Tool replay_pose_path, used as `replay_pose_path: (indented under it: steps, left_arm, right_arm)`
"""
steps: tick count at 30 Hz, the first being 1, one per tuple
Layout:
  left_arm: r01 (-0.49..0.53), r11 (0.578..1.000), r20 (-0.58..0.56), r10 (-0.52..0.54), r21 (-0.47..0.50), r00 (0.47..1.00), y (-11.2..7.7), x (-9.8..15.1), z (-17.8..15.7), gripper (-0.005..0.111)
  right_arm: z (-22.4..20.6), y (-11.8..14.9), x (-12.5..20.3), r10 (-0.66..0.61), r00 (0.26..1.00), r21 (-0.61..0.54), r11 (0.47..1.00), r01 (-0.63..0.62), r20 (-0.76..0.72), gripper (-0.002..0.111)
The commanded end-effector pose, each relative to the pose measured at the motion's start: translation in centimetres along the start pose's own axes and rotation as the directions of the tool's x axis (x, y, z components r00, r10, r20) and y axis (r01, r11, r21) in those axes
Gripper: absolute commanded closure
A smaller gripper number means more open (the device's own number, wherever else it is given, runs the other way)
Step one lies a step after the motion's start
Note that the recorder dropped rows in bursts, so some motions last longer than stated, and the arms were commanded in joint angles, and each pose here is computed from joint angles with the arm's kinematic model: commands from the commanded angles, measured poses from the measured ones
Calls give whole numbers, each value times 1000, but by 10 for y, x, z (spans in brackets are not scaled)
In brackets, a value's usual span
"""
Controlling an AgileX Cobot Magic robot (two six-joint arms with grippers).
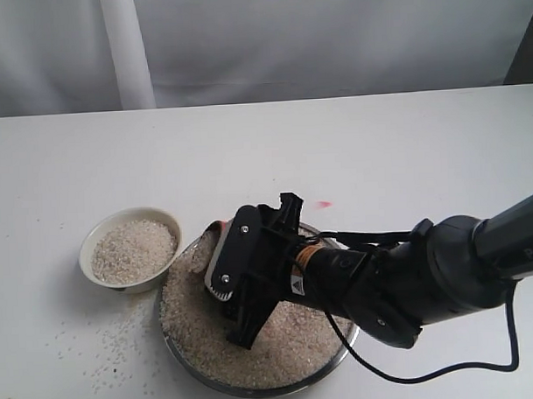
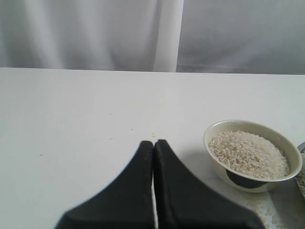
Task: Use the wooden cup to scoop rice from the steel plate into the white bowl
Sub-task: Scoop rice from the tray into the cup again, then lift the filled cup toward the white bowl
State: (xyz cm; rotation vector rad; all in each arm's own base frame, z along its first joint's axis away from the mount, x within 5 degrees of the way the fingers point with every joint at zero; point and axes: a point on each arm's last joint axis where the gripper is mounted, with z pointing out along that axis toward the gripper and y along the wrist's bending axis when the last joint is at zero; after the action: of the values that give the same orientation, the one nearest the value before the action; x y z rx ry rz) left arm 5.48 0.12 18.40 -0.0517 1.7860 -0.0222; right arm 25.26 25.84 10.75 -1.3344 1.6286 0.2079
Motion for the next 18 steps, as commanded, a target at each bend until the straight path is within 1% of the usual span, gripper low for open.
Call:
replay_pose_path:
  steps: [1, 7, 13, 18]
  left_arm:
    - [6, 1000, 19, -6, 6, 1000, -1, -3, -1, 107]
    - [6, 1000, 19, -6, 6, 1000, -1, -3, -1, 107]
    - [6, 1000, 19, -6, 6, 1000, -1, -3, -1, 107]
    - [6, 1000, 19, -6, 6, 1000, -1, -3, -1, 107]
  right_arm:
    - [-3, -7, -11, 23, 995, 54, 998, -29, 101, 108]
    - [-4, -9, -15, 37, 989, 71, 996, -48, 145, 108]
    - [-5, -11, -21, 94, 972, 83, 990, -115, 217, 108]
    - [-5, -12, -21, 96, 970, 85, 989, -117, 225, 108]
